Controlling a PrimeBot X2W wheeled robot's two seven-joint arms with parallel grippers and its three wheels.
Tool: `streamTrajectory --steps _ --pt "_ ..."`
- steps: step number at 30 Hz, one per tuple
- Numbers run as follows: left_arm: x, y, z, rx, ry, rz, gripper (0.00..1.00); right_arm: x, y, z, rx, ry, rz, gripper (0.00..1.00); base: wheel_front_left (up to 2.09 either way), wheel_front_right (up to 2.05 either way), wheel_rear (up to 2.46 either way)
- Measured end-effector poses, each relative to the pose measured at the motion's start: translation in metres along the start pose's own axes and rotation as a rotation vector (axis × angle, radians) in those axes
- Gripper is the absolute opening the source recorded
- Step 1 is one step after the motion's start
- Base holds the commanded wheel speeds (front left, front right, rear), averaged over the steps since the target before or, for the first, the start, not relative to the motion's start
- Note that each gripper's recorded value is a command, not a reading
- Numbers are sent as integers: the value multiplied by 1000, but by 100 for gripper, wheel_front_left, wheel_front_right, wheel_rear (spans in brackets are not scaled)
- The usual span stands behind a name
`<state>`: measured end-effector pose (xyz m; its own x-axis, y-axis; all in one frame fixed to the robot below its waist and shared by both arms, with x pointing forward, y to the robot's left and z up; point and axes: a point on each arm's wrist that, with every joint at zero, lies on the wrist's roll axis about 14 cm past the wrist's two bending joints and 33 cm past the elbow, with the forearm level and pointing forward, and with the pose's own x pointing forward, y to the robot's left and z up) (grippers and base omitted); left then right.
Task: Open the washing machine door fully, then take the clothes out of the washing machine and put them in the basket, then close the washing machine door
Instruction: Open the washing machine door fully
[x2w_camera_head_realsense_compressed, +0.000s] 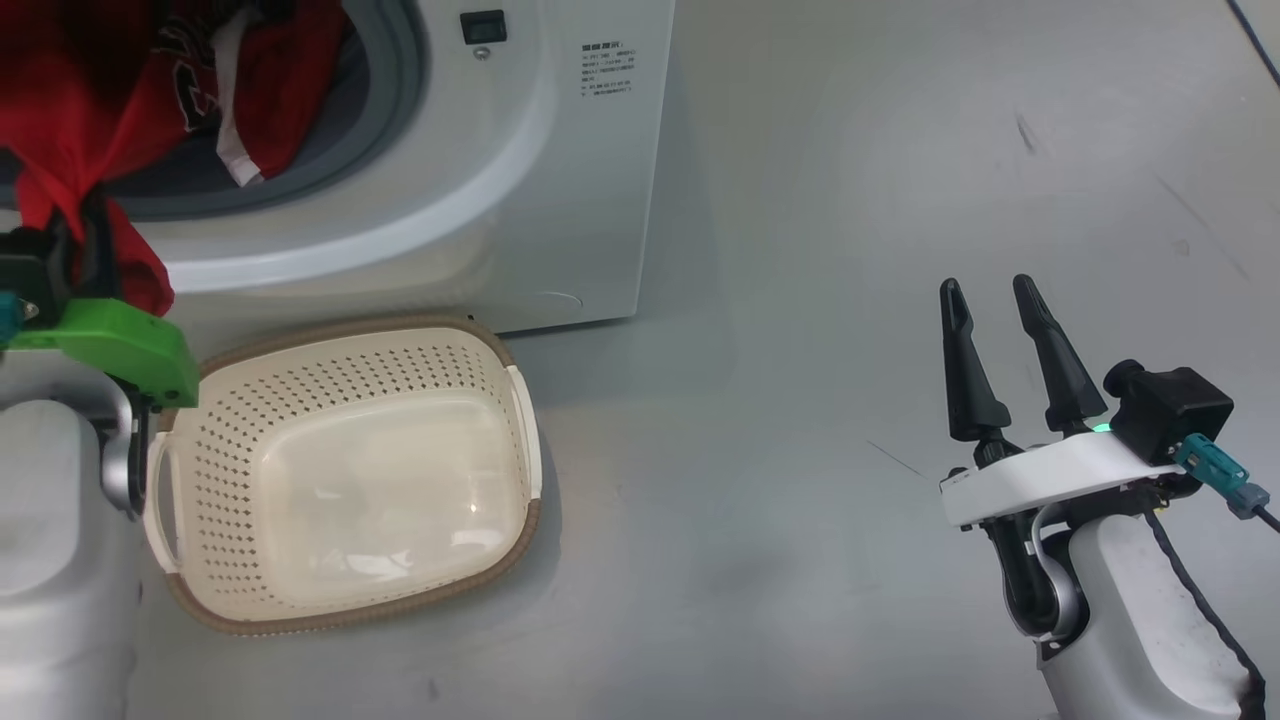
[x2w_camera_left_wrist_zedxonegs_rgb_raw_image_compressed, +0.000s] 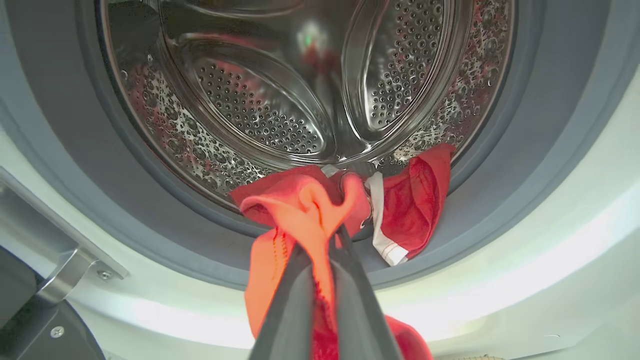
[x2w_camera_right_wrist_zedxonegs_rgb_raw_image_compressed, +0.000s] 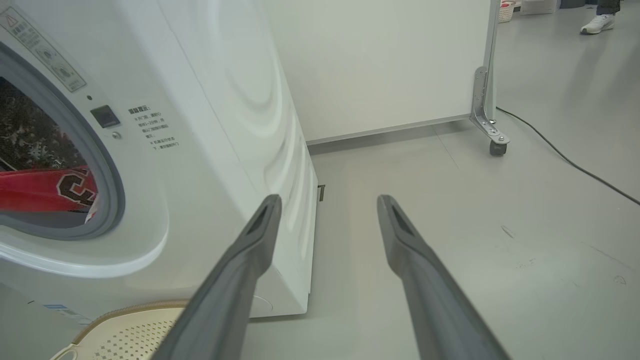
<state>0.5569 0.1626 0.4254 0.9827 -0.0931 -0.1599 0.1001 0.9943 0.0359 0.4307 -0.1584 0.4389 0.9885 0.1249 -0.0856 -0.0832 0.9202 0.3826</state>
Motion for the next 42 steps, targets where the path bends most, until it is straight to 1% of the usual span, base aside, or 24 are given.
streamTrajectory --steps 10,13,20,23,29,35,39,41,42 --pt "-31 -10 48 -29 -142 -20 0 -6 21 10 8 -28 52 100 0 0 0" --pt "-41 -13 66 2 -199 -31 0 -6 28 14 6 -36 76 100 0 0 0" --pt "-63 -8 144 -8 -440 -4 0 -7 39 22 -5 -56 111 100 0 0 0" --pt "-73 -9 165 -25 -511 0 0 -7 38 24 -11 -60 111 100 0 0 0" --pt "-91 -10 191 -43 -609 9 0 -11 37 22 -12 -53 108 100 0 0 0" --pt "-106 -10 210 -35 -684 12 0 -11 38 24 -12 -58 111 100 0 0 0" --pt "-111 -8 213 -36 -700 19 0 -12 38 25 -12 -60 111 100 0 0 0" --pt "-111 -9 199 -37 -661 19 0 -12 38 25 -12 -62 110 100 0 0 0" --pt "-111 -9 199 -37 -661 19 0 -12 38 25 -12 -62 110 100 0 0 0"
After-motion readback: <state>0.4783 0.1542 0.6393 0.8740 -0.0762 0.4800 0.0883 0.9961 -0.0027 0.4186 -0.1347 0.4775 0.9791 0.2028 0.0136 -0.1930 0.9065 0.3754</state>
